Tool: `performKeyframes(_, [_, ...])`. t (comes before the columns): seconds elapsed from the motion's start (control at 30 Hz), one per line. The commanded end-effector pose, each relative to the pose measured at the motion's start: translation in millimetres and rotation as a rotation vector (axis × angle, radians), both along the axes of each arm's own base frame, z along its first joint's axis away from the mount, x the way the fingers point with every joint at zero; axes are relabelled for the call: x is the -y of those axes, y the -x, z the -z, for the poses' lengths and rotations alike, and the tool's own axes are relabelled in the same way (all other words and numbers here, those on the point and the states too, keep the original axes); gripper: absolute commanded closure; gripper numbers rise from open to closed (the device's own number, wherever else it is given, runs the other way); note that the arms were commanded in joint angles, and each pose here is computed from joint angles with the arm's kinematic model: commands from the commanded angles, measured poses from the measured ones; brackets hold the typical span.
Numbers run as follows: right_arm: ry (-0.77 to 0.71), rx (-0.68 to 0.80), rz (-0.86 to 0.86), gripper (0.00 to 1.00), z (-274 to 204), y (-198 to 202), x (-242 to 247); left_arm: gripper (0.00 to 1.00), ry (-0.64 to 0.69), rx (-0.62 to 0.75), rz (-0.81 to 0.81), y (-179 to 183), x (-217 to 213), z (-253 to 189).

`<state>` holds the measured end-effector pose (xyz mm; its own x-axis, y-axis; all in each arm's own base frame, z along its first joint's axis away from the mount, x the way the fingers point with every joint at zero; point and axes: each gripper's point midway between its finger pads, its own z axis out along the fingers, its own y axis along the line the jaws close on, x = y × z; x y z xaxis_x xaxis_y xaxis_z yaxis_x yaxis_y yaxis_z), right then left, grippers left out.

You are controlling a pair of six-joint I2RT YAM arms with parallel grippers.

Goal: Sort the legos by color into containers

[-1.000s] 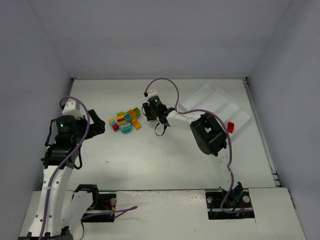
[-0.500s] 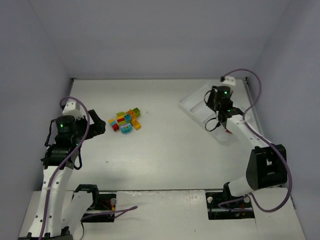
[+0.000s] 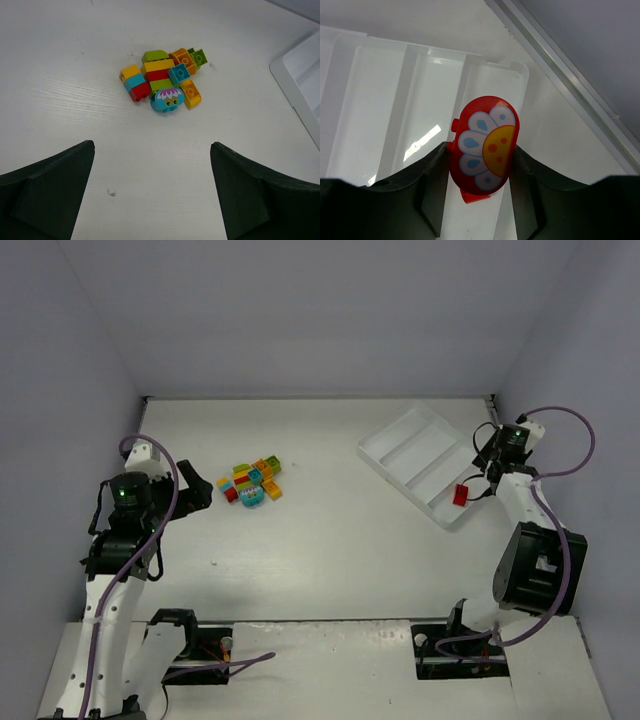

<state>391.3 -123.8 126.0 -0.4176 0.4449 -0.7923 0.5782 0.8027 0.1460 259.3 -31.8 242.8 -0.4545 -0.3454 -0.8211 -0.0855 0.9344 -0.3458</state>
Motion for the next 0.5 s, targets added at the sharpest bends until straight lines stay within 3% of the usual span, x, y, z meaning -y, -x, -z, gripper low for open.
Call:
performKeyframes(0.0, [0.001, 0.065, -0.014, 0.95, -19, -26, 7, 0.08, 0.02, 0.091, 0.001, -8, 2, -25])
performKeyframes(0.23, [-0.023, -0.043, -0.021, 0.89, 26, -38, 11, 0.08, 0.027, 0.098, 0.009, -8, 3, -27])
performKeyframes(0.43, [-0.033, -0.085, -0.015, 0.74, 45, -37, 12, 0.08, 0.026, 0.092, 0.007, -8, 3, -25])
performKeyframes(0.47, [-0.024, -0.087, -0.006, 0.67, 45, -37, 14, 0.08, 0.027, 0.092, 0.009, -8, 3, -25])
